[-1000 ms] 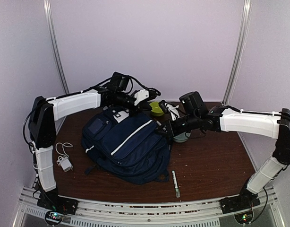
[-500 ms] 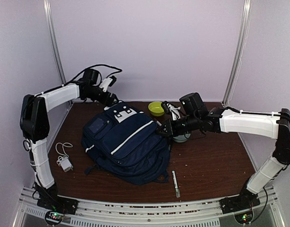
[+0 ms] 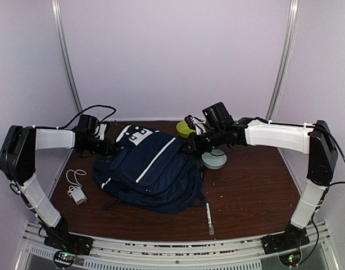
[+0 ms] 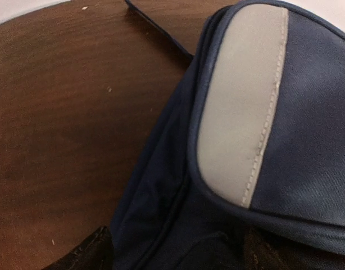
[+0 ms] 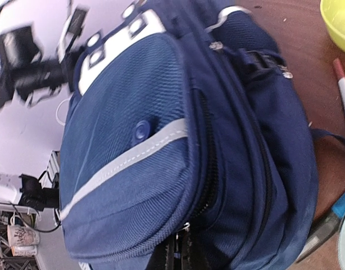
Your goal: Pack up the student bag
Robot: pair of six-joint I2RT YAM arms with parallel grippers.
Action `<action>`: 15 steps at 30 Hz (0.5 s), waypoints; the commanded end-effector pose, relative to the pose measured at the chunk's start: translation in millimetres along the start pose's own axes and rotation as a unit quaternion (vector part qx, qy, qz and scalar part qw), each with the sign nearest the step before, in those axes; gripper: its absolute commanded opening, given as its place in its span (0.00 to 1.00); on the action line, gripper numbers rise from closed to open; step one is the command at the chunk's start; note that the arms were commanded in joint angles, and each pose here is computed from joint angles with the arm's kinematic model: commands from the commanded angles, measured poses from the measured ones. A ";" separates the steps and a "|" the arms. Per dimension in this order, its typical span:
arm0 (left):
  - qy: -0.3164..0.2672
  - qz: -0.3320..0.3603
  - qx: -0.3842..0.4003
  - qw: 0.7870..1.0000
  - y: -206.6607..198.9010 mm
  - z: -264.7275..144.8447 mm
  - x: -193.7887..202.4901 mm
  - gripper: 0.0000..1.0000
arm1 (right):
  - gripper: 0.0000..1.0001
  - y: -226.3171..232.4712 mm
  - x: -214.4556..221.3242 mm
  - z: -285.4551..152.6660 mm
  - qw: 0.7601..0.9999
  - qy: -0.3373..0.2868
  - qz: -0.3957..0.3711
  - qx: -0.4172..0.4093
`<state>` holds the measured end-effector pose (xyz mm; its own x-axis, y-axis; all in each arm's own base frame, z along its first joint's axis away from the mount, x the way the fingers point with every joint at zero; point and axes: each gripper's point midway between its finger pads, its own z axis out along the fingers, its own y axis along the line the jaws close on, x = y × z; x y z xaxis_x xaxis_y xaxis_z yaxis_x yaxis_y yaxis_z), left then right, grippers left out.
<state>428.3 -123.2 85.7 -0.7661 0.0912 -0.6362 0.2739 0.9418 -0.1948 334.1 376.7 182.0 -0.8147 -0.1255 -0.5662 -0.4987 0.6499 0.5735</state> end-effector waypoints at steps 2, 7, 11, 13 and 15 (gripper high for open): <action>0.013 -0.048 0.038 0.998 -45.4 -25.9 67.6 0.81 | 0.00 4.7 -68.4 9.7 0.997 -0.066 -0.038 -0.004; -0.010 -0.001 0.043 0.999 -88.9 -50.8 78.0 0.80 | 0.00 25.9 -83.7 7.3 0.995 -0.068 -0.068 -0.039; -0.045 0.046 0.059 0.996 -123.4 -84.6 63.2 0.77 | 0.00 46.6 -97.4 -11.7 0.989 -0.077 -0.114 -0.053; -0.066 0.089 0.056 0.992 -139.7 -109.9 53.6 0.77 | 0.00 57.6 -100.9 -20.8 0.985 -0.075 -0.145 -0.062; -0.098 0.153 0.061 0.982 -162.3 -142.7 41.0 0.76 | 0.00 65.0 -99.7 -26.9 0.980 -0.073 -0.171 -0.073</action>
<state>306.1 -173.0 132.4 -0.6662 0.1411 -0.7323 0.3082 0.9463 -0.0981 393.2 379.4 207.7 -0.7419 -0.1875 -0.6438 -0.5746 0.6726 0.4663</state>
